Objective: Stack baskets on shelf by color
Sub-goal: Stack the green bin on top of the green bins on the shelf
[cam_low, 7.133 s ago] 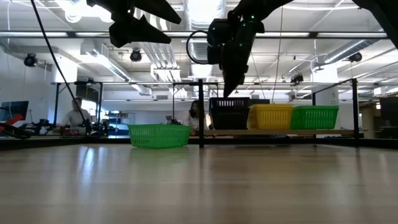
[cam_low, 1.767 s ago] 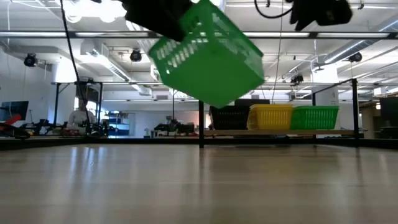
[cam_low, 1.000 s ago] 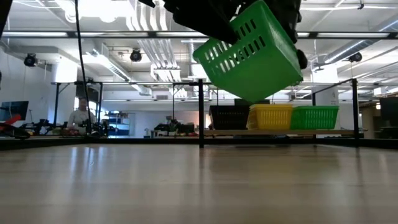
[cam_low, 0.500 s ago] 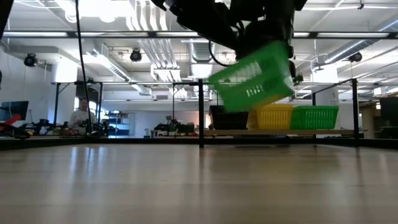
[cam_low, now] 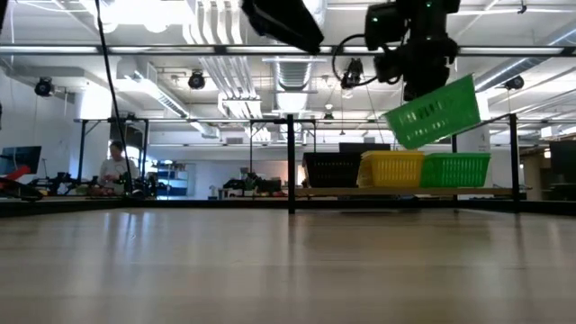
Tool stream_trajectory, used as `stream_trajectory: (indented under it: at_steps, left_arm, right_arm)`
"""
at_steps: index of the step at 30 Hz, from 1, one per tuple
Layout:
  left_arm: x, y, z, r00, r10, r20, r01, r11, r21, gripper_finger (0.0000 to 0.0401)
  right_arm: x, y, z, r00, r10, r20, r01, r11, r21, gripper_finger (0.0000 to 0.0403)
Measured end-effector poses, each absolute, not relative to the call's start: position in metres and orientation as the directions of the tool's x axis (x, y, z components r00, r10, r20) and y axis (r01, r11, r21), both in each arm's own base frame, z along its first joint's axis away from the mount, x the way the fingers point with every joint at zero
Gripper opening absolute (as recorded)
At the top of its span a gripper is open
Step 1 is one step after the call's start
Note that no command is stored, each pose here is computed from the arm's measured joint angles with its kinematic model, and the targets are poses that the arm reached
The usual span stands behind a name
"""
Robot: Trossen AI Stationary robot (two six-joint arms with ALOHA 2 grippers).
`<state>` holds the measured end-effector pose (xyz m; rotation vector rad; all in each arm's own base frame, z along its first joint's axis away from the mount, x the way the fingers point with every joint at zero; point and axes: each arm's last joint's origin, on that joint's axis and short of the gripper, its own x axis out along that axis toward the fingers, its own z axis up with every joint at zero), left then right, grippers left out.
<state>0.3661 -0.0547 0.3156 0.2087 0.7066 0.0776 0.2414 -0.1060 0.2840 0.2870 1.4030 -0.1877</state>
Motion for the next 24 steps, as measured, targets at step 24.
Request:
stream_trajectory:
  at_steps: [24]
  left_arm:
    - [0.326,-0.056,0.275,0.681,0.160,-0.715,-0.431,0.877,-0.214,0.0224]
  right_arm:
    - [0.185,-0.264,0.316,0.059,-0.238,-0.970,0.235,0.947,-0.218,0.0008]
